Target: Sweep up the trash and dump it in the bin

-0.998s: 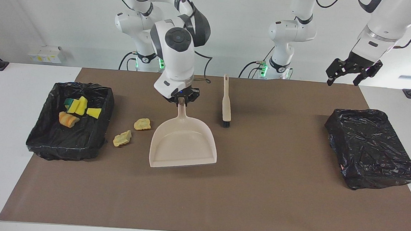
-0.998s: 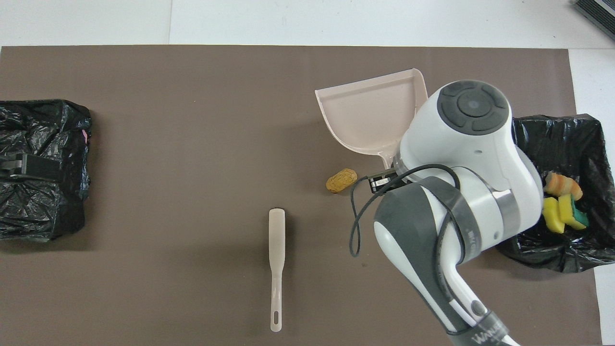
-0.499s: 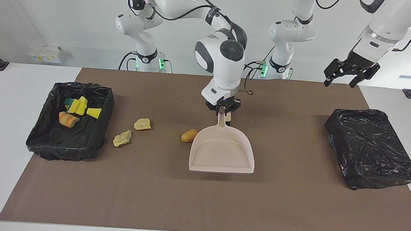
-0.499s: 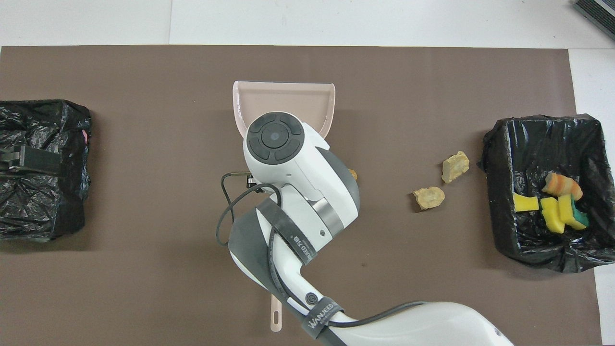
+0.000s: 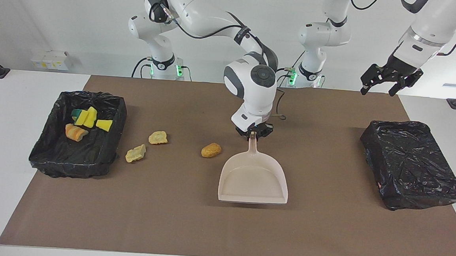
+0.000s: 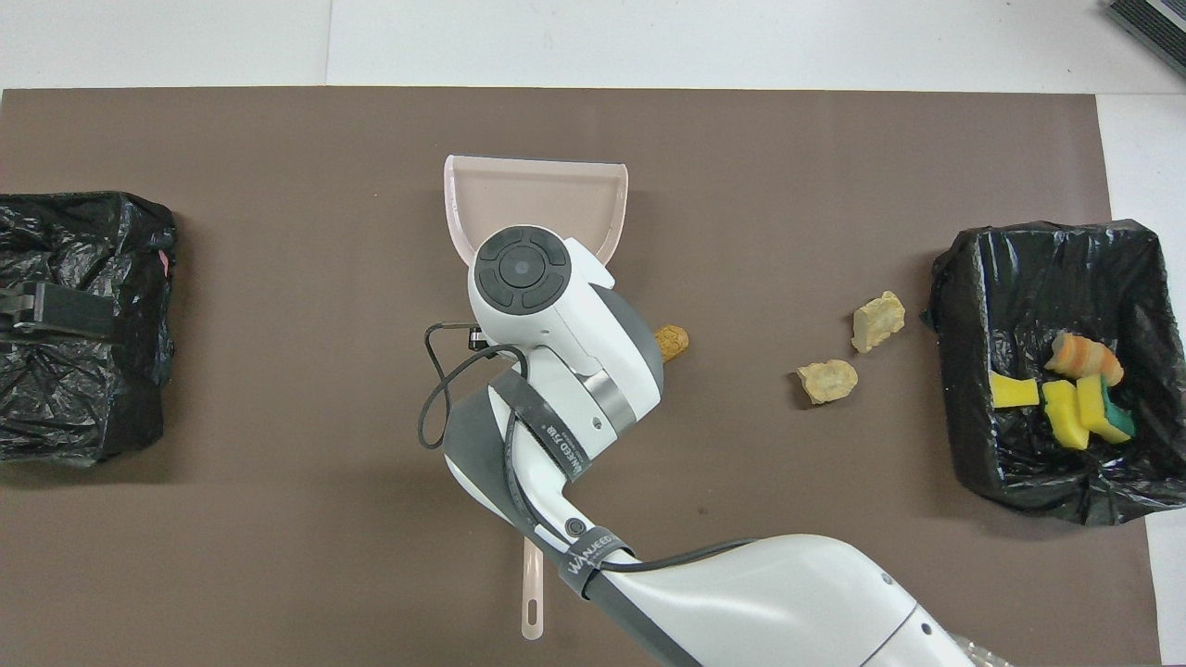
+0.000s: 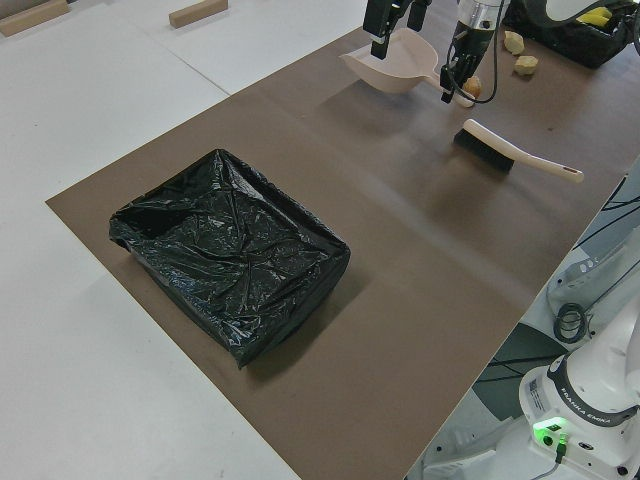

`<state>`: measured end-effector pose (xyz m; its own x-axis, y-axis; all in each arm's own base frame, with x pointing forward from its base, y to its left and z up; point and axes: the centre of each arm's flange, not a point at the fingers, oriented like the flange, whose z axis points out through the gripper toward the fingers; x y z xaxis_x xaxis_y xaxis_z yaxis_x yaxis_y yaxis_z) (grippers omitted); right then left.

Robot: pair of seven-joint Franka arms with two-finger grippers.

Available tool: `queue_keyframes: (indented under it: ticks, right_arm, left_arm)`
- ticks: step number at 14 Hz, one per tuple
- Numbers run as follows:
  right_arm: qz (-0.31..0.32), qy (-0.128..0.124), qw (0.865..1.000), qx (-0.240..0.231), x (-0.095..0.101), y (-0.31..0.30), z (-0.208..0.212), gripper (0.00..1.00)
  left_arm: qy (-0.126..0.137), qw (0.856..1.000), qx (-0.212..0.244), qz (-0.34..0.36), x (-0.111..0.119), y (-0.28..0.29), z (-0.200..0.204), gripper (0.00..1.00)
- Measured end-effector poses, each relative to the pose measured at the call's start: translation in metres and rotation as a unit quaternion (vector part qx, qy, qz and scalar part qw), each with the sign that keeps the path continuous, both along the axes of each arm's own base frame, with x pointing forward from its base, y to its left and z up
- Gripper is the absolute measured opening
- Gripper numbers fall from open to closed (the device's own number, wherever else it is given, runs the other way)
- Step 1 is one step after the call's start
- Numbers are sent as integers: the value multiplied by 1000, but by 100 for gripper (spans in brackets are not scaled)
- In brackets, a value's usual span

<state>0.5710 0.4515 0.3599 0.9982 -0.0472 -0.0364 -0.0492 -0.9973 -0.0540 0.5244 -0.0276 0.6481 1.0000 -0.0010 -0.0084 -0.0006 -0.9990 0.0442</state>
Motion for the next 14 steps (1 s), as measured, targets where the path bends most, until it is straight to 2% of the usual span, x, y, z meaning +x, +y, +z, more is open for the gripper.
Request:
queue_keyframes:
  ticks: [14]
  right_arm:
    - [-8,7,1000,4,4,-5,-7,32]
  left_arm:
    - [1,1000,0,0,0,0,0,100]
